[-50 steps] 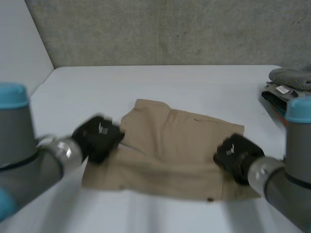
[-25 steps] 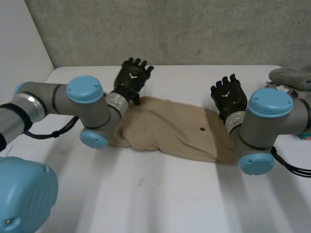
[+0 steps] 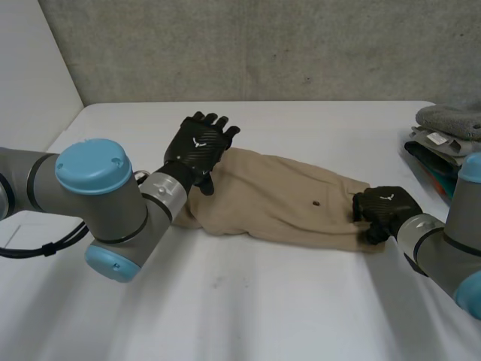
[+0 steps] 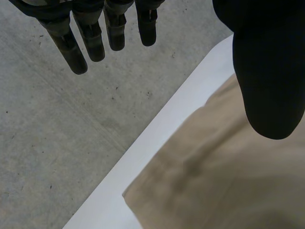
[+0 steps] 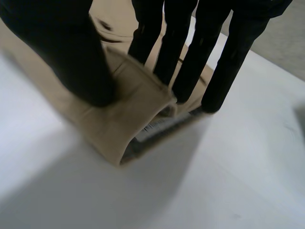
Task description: Fold the laundry.
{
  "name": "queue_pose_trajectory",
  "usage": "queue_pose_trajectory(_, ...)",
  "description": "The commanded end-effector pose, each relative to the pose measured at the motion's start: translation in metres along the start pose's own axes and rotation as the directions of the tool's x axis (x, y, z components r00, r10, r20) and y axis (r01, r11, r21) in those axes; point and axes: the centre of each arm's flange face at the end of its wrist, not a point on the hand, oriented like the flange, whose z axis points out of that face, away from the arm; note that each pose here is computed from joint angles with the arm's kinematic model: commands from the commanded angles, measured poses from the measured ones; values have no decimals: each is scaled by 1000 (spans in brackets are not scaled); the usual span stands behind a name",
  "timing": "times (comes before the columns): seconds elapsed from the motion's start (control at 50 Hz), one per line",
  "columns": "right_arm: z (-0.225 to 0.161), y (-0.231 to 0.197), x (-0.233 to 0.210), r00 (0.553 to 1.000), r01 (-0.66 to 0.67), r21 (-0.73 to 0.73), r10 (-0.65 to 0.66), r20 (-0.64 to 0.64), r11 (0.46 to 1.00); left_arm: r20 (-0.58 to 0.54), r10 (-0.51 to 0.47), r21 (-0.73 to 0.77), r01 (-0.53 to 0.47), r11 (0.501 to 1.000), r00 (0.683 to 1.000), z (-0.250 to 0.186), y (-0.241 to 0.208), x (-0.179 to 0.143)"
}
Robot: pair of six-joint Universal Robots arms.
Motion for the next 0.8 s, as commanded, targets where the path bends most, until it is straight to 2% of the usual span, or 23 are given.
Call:
queue_pose_trajectory(0.02,-2,3,30,964,198,-43,-203,-172,979,9,1,8,-1,1000,1000,-2,-6,-3)
queue_pose_trajectory(0.12,-15,0,50,876,415,-103,-427,-224,904,23,-7,28,7,1000,1000,-9,-19,-10)
queue_pose_trajectory(0.14,-15,-2,55,847,462,-115,-476,-235,879,26,-16,33,15,999,1000,-11,-23,-11)
queue_pose_trajectory(0.2,-15,-13,51,816,518,-84,-521,-252,851,37,-52,47,50,998,998,-17,-30,-17)
queue_pose_trajectory(0.28,-18,-50,0,785,609,130,-572,-240,782,66,-108,57,105,993,992,-23,-35,-30)
queue_pose_trajectory(0.3,-22,-61,-26,768,639,230,-599,-224,734,72,-118,63,113,992,990,-24,-38,-33)
queue_pose_trajectory(0.36,-30,-70,-67,752,646,387,-637,-171,658,83,-145,70,140,988,986,-27,-40,-39)
queue_pose_trajectory(0.38,-32,-66,-95,733,630,484,-671,-111,608,83,-151,72,145,987,985,-27,-41,-39)
queue_pose_trajectory(0.44,-33,-53,-132,692,594,590,-722,-27,547,90,-163,75,156,985,983,-27,-41,-42)
queue_pose_trajectory(0.46,-36,-42,-156,653,565,648,-757,28,511,93,-165,78,158,984,982,-27,-42,-43)
queue_pose_trajectory(0.48,-37,-37,-165,636,557,666,-771,44,497,97,-168,77,161,984,981,-27,-42,-44)
queue_pose_trajectory(0.54,-34,-29,-185,590,566,692,-807,40,448,106,-170,80,162,983,980,-27,-42,-48)
queue_pose_trajectory(0.56,-32,-29,-187,589,572,689,-808,33,445,113,-171,85,162,983,979,-26,-44,-50)
queue_pose_trajectory(0.58,-31,-32,-186,595,577,684,-803,23,447,118,-171,85,162,983,978,-26,-44,-50)
queue_pose_trajectory(0.66,-29,-45,-177,669,558,654,-743,10,511,184,-174,80,162,984,967,-26,-46,-57)
queue_pose_trajectory(0.68,-31,-52,-169,727,502,647,-685,44,574,204,-175,82,161,983,963,-26,-48,-59)
queue_pose_trajectory(0.74,-39,-73,-147,845,349,638,-525,102,687,255,-177,100,156,983,950,-23,-56,-64)
queue_pose_trajectory(0.76,-47,-85,-134,904,216,630,-396,159,746,262,-178,108,155,982,948,-23,-59,-65)
queue_pose_trajectory(0.8,-53,-95,-120,942,76,613,-258,214,787,263,-181,123,153,981,948,-22,-65,-64)
